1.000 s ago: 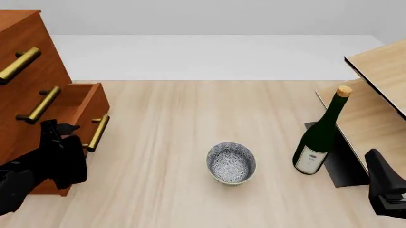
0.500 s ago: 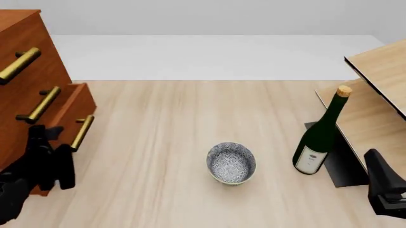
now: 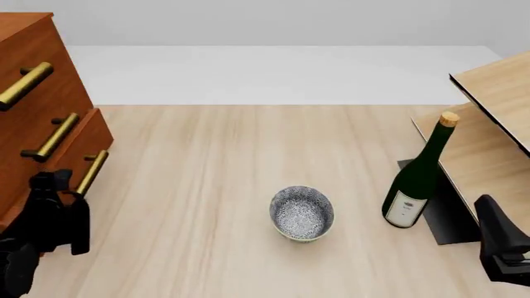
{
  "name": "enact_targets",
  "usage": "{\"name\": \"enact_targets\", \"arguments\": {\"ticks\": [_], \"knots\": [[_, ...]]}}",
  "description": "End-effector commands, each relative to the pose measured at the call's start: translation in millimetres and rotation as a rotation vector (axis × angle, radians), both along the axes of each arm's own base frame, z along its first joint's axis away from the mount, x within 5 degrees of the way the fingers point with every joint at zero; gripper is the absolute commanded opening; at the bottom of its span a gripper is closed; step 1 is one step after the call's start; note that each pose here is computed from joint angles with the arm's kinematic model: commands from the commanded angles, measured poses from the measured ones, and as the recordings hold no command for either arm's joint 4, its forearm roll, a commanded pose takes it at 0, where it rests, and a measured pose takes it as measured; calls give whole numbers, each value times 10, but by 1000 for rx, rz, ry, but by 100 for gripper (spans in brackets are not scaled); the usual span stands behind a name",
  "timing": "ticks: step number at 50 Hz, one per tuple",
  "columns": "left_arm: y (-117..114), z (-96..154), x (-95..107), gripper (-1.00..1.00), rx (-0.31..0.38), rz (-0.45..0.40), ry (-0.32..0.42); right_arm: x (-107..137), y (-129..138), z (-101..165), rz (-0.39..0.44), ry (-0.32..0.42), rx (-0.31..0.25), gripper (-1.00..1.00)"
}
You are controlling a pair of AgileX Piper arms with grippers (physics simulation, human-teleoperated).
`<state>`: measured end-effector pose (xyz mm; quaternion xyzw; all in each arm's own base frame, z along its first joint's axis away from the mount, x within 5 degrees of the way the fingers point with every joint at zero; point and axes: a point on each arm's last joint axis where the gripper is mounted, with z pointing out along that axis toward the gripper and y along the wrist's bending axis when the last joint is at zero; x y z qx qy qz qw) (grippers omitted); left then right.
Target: Close the bottom drawer of the cabinet and open the top drawer.
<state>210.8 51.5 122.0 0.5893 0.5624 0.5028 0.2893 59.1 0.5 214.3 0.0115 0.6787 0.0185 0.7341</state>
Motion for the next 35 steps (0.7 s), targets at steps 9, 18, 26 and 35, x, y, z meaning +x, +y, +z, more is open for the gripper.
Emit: {"name": "enact_targets", "arguments": {"ticks": [9, 18, 26, 35], "knots": [[125, -27, -3, 100, 111, 24, -27, -2, 1, -1, 2, 0, 2, 100], [159, 50, -103, 100, 145, 46, -41, 0, 2, 0, 3, 0, 3, 100], [191, 71, -155, 100, 157, 65, -41, -1, 3, 0, 5, 0, 4, 100], [207, 53, -174, 100, 147, 77, -32, 0, 2, 1, 4, 0, 5, 100]]}}
